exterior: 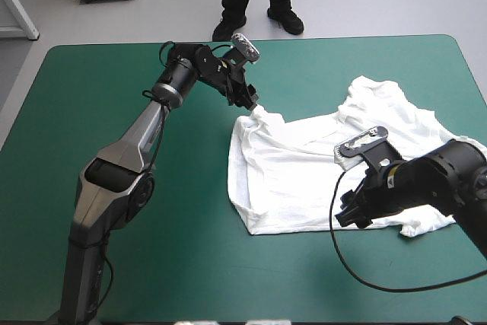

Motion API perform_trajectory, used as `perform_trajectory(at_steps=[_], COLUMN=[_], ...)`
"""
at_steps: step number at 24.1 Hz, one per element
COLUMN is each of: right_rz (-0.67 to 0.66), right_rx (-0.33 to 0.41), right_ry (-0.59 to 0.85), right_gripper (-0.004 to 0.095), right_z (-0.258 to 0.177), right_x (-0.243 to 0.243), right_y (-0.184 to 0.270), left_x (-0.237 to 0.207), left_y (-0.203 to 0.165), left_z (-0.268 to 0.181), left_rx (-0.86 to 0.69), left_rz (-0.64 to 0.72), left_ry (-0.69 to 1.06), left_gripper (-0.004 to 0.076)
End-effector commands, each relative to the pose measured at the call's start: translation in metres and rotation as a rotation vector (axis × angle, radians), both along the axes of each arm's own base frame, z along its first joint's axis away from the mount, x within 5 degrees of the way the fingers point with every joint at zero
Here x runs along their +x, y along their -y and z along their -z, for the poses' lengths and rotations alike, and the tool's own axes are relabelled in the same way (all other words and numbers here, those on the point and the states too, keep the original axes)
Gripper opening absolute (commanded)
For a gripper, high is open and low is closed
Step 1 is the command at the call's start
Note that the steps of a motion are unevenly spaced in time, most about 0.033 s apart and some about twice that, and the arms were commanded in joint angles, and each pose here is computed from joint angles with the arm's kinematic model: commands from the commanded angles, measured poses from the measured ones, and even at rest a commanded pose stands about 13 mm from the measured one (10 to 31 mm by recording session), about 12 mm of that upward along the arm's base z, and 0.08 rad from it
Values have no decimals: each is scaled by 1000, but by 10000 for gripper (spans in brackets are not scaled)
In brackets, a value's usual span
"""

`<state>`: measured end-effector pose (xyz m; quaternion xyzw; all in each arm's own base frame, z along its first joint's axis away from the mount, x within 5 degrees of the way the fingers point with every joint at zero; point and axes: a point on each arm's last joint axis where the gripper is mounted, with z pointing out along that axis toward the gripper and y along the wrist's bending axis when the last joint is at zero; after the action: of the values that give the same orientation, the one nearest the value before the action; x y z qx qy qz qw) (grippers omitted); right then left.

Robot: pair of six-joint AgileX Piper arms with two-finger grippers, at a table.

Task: Fold the cloth

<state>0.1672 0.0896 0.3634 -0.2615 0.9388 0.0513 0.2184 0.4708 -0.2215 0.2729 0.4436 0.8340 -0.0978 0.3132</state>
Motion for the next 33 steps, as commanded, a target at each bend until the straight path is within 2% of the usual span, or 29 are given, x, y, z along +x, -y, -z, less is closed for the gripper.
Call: perform_trajectory(at_steps=[1, 5, 12, 15, 18, 20, 21, 22, 23, 24, 28, 32, 33], right_rz=[8, 7, 4, -7, -87, -178, -200, -213, -255, -268, -351, -418, -442], right_rx=[-6, -6, -3, 7, 13, 33, 32, 26, 11, 7, 5, 112, 111], right_ry=[72, 67, 38, 17, -4, -20, -19, -18, -3, 4, 31, 1, -19], right_gripper=[671, 671, 671, 668, 632, 603, 603, 603, 602, 596, 581, 581, 581], right_z=[-13, -12, -7, -4, -1, 1, 1, 2, 2, 2, 7, 18, 24], right_x=[-8, -7, -4, -2, -1, -1, -1, 0, 0, 0, 8, 21, 24], right_y=[8, 7, 4, 1, -6, -12, -13, -13, -13, -13, -20, -41, -48], left_x=[0, 5, 7, 3, -1, -5, -7, -7, -7, -6, -8, -9, -10], left_y=[7, 10, 19, 30, 40, 48, 51, 51, 50, 49, 43, 30, 27], left_z=[-24, 1, 18, 31, 46, 54, 56, 56, 56, 56, 59, 47, 43], left_rx=[-71, -55, -119, -116, -97, -87, -87, -86, -80, -80, -24, 15, 17], left_rz=[-20, -15, 24, 51, 75, 89, 91, 90, 85, 77, 64, 53, 53], left_ry=[73, 12, -45, -86, -131, -159, -166, -166, -174, -179, -208, -222, -224], left_gripper=[458, 458, 456, 427, 366, 272, 177, 137, 36, -12, -10, -10, -10])
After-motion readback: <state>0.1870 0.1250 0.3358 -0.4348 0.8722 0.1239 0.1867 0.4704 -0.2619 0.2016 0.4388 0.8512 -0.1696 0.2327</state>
